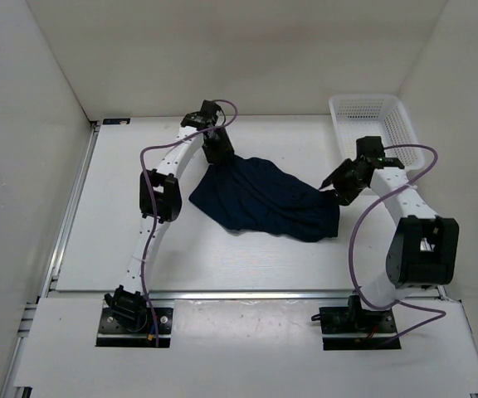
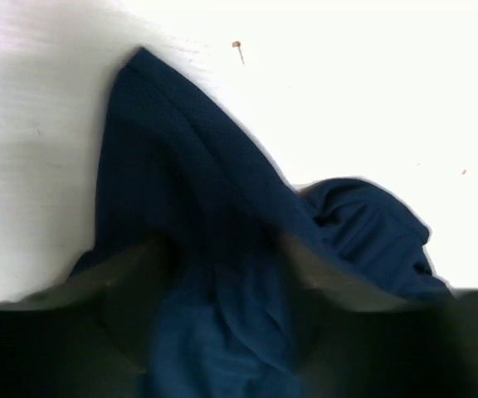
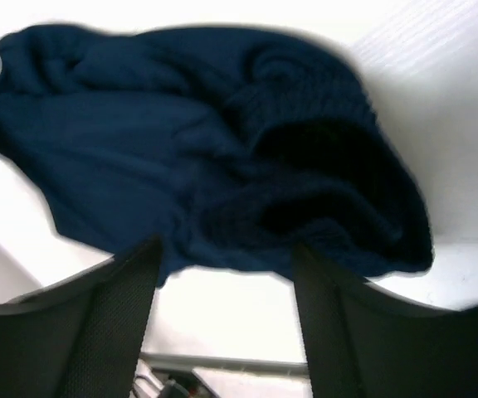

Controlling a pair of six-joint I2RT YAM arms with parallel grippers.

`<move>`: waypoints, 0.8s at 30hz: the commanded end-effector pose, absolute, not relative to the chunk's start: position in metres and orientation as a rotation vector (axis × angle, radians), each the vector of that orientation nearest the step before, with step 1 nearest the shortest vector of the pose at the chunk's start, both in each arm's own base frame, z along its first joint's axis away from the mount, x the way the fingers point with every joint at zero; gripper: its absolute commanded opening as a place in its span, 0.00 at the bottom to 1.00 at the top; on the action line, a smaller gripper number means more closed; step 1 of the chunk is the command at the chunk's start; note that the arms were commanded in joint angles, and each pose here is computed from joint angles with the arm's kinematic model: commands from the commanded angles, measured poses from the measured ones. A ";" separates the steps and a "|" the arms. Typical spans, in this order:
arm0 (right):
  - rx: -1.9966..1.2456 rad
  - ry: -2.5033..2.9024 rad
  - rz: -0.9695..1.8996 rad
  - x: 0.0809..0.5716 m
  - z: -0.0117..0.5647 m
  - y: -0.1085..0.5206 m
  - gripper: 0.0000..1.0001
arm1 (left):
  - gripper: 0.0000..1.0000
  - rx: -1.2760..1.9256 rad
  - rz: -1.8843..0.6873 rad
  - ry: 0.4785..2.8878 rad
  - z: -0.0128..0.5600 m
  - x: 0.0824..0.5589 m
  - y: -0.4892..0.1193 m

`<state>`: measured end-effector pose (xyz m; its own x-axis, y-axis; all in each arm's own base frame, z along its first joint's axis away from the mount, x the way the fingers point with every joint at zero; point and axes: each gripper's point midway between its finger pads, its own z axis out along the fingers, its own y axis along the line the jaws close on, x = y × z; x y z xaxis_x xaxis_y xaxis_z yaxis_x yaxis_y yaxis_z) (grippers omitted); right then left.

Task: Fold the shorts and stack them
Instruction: Move the shorts to the center of the board

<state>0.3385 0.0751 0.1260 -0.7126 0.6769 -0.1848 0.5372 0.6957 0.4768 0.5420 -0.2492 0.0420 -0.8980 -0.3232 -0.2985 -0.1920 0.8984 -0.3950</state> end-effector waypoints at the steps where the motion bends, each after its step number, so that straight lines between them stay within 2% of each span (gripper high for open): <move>1: 1.079 2.551 0.464 0.350 0.110 0.067 0.57 | 0.60 -0.371 -0.572 2.642 0.062 0.552 -0.257; 2: 1.101 2.547 0.428 0.351 0.105 0.063 0.35 | 0.34 -0.373 -0.567 2.650 0.059 0.550 -0.257; 4: 1.093 2.548 0.410 0.350 0.104 0.063 0.21 | 0.15 -0.359 -0.563 2.652 0.060 0.549 -0.256; 5: 1.093 2.548 0.410 0.350 0.104 0.063 0.10 | 0.10 -0.372 -0.560 2.647 0.063 0.551 -0.249; 7: 1.095 2.544 0.396 0.351 0.104 0.061 0.01 | 0.10 -0.369 -0.572 2.635 0.074 0.552 -0.244; 15: 1.019 2.462 0.394 0.355 0.135 0.062 0.01 | 0.10 -0.372 -0.562 2.509 0.147 0.559 -0.198; 24: 0.776 2.233 0.433 0.363 0.247 0.056 0.01 | 0.10 -0.364 -0.613 2.305 0.267 0.544 -0.143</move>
<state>0.3579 0.0619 0.1955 -0.6060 0.6857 -0.4031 0.4922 0.7214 0.4872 0.5551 -0.1635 0.1698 -0.8008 -0.4057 -0.4407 -0.1790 0.8642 -0.4702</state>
